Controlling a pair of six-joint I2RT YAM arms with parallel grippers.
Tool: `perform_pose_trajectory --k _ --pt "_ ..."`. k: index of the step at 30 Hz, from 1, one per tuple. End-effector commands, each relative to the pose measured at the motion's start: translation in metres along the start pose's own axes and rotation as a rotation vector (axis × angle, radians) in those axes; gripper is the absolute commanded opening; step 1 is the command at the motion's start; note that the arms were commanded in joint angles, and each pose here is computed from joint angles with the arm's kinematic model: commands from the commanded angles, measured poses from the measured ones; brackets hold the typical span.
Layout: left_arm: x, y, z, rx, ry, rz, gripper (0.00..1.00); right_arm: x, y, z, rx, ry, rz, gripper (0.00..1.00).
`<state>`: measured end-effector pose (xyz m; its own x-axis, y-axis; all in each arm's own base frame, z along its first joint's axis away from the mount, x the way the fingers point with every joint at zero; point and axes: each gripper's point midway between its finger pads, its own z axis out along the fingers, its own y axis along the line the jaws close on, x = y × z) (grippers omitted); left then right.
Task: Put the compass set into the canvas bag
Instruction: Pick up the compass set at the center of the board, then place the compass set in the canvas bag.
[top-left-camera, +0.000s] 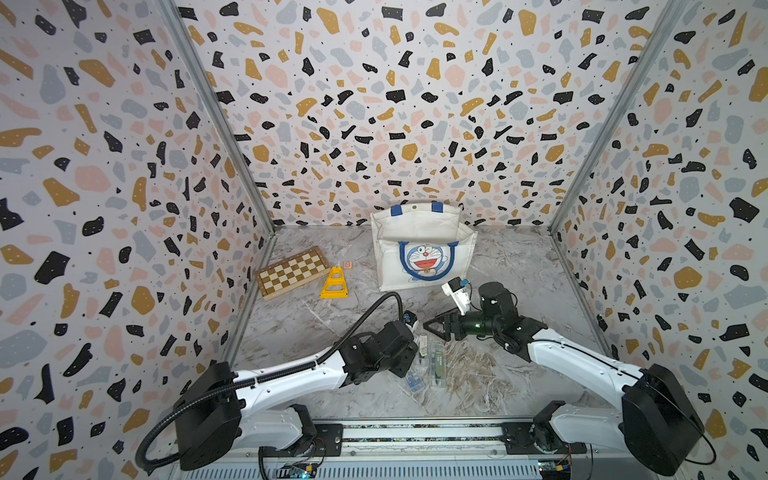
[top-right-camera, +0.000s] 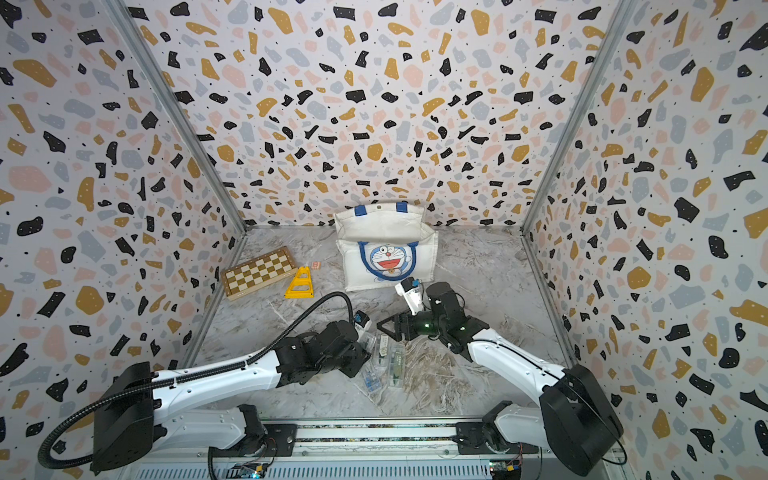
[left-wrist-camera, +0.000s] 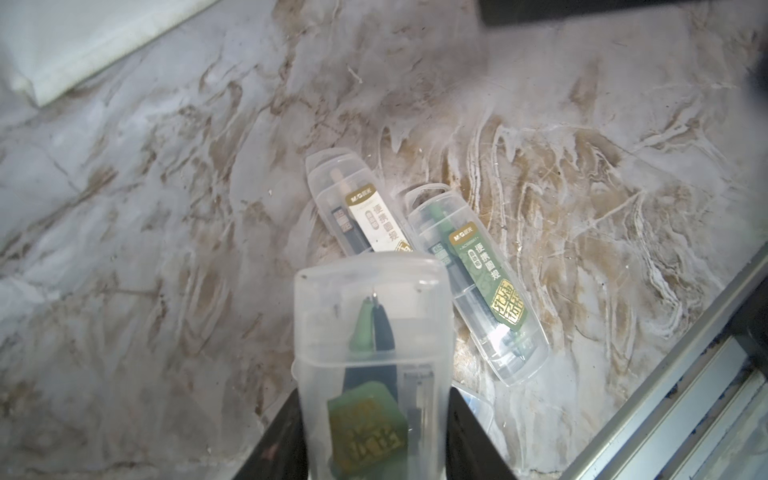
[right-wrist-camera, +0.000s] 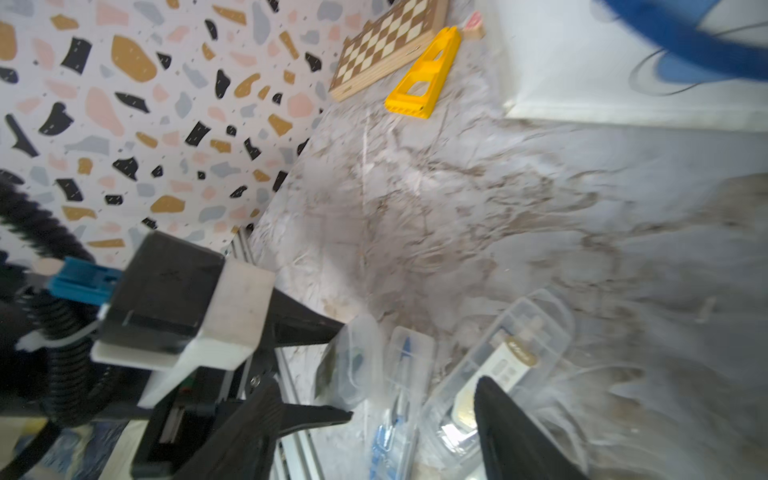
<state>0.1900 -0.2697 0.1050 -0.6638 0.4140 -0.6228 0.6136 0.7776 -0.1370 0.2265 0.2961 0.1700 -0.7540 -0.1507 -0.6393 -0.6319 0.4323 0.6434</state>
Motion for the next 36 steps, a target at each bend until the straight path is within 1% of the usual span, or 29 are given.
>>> perform_pose_trajectory --k 1,4,8,9,12,15,19,23,25,26,27,28,29,30,33,36 --pt "-0.011 -0.006 -0.007 0.034 -0.081 0.116 0.11 0.005 0.016 0.01 -0.084 0.061 0.025 0.74" --pt "-0.01 -0.007 -0.008 0.048 -0.099 0.123 0.1 0.012 0.018 0.015 -0.114 0.086 0.043 0.69" --pt "-0.007 -0.005 -0.009 0.045 -0.096 0.125 0.1 0.021 0.023 0.022 -0.142 0.123 0.051 0.67" --pt "-0.013 -0.008 -0.009 0.055 -0.125 0.123 0.1 0.025 0.023 0.024 -0.148 0.132 0.06 0.67" --pt "-0.015 -0.009 -0.009 0.058 -0.135 0.131 0.1 0.029 0.029 0.03 -0.187 0.142 0.076 0.62" --pt "-0.016 -0.007 -0.009 0.049 -0.141 0.131 0.1 0.032 0.029 0.036 -0.187 0.15 0.082 0.58" --pt "-0.018 -0.007 -0.011 0.046 -0.148 0.13 0.11 0.035 0.02 0.041 -0.158 0.152 0.102 0.46" --pt "-0.018 -0.003 -0.011 0.027 -0.146 0.126 0.17 0.033 0.016 0.041 -0.133 0.142 0.099 0.32" --pt "-0.018 -0.002 -0.011 0.016 -0.144 0.123 0.22 0.032 0.015 0.041 -0.121 0.137 0.096 0.27" --pt "-0.017 -0.001 -0.011 0.015 -0.142 0.123 0.28 0.032 0.015 0.04 -0.115 0.135 0.093 0.25" --pt "-0.018 -0.001 -0.011 0.011 -0.141 0.123 0.39 0.031 0.014 0.04 -0.106 0.13 0.09 0.22" --pt "-0.017 0.0 -0.012 0.005 -0.138 0.123 0.48 0.029 0.012 0.039 -0.094 0.125 0.087 0.19" --pt "-0.018 0.001 -0.012 0.0 -0.139 0.123 0.54 0.028 0.011 0.038 -0.08 0.12 0.083 0.17" --pt "-0.02 0.0 -0.014 0.003 -0.144 0.128 0.57 0.026 0.009 0.037 -0.064 0.116 0.081 0.14" --pt "-0.016 0.004 -0.017 -0.012 -0.137 0.127 0.67 0.015 0.002 0.028 -0.023 0.094 0.07 0.11" --pt "-0.017 0.002 -0.022 0.005 -0.149 0.133 0.73 -0.006 -0.008 0.008 0.036 0.045 0.058 0.04"
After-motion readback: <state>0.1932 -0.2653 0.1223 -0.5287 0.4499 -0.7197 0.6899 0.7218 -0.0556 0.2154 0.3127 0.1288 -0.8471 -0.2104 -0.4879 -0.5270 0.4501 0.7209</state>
